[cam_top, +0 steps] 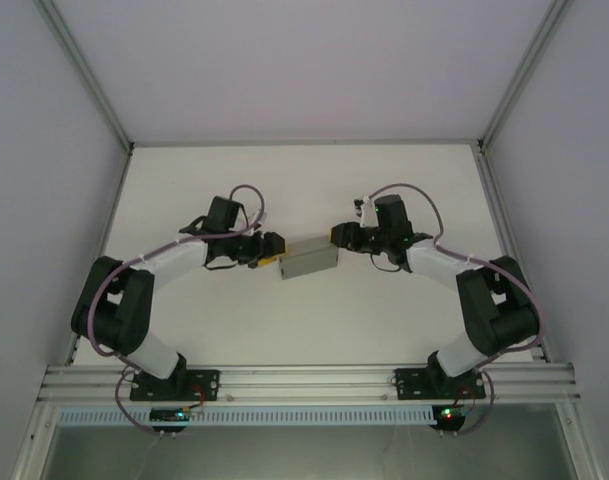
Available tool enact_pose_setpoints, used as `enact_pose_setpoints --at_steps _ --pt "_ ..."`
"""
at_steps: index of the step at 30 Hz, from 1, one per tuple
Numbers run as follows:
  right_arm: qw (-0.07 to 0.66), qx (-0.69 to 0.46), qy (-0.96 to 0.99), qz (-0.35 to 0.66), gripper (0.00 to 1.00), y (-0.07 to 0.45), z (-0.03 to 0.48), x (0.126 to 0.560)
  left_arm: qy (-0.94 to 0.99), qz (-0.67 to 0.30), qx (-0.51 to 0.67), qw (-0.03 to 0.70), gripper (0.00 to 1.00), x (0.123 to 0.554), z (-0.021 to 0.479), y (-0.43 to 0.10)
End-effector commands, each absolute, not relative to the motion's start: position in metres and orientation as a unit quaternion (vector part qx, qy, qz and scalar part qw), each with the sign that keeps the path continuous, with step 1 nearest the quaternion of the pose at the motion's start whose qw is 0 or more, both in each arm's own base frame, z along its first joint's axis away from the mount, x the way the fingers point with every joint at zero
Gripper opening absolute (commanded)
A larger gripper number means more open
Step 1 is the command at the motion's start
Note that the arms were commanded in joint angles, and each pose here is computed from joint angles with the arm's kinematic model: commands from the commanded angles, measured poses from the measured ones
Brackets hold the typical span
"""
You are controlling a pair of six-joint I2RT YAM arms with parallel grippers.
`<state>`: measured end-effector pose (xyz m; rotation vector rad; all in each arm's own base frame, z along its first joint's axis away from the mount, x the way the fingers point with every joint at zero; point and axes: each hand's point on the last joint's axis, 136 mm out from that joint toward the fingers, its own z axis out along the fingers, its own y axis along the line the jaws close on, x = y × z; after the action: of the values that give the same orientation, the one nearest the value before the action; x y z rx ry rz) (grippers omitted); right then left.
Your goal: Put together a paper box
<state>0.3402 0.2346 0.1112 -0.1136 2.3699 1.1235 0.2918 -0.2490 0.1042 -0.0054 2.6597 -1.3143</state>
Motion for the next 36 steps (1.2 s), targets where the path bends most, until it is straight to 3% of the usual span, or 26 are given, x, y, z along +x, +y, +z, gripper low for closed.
enact_pose_setpoints --at_steps 1,4,8,13,19,21,25,28,30,32,36 --pt "0.122 -0.018 0.918 0.376 0.28 0.215 0.03 0.284 0.904 -0.422 -0.035 0.059 0.45 0.283 0.068 -0.239" --pt "0.12 -0.022 0.911 0.393 0.23 0.216 0.023 0.281 0.906 -0.419 -0.032 0.048 0.29 0.279 0.057 -0.237" --pt "0.113 -0.031 0.901 0.418 0.05 0.222 0.015 0.277 0.913 -0.406 -0.037 0.035 0.1 0.273 0.044 -0.233" --pt "0.131 -0.026 0.901 0.412 0.0 0.217 0.012 0.276 0.923 -0.38 -0.042 0.038 0.01 0.27 0.033 -0.225" --pt "0.155 -0.035 0.91 0.382 0.0 0.211 0.02 0.282 0.942 -0.333 -0.034 0.035 0.01 0.269 0.028 -0.216" --pt "0.163 -0.037 0.912 0.375 0.0 0.211 0.027 0.286 0.947 -0.317 -0.026 0.045 0.09 0.272 0.033 -0.214" --pt "0.184 -0.053 0.913 0.361 0.06 0.214 0.055 0.299 0.957 -0.281 -0.002 0.075 0.37 0.285 0.056 -0.211" --pt "0.206 -0.066 0.911 0.35 0.11 0.216 0.079 0.313 0.964 -0.239 0.02 0.111 0.47 0.301 0.076 -0.206" --pt "0.216 -0.067 0.907 0.356 0.18 0.22 0.098 0.321 0.963 -0.233 0.036 0.133 0.58 0.31 0.091 -0.21" --pt "0.234 -0.073 0.897 0.368 0.32 0.225 0.119 0.331 0.957 -0.243 0.05 0.15 0.72 0.316 0.107 -0.218" --pt "0.268 -0.089 0.879 0.385 0.39 0.233 0.158 0.349 0.943 -0.261 0.07 0.194 1.0 0.328 0.14 -0.226"
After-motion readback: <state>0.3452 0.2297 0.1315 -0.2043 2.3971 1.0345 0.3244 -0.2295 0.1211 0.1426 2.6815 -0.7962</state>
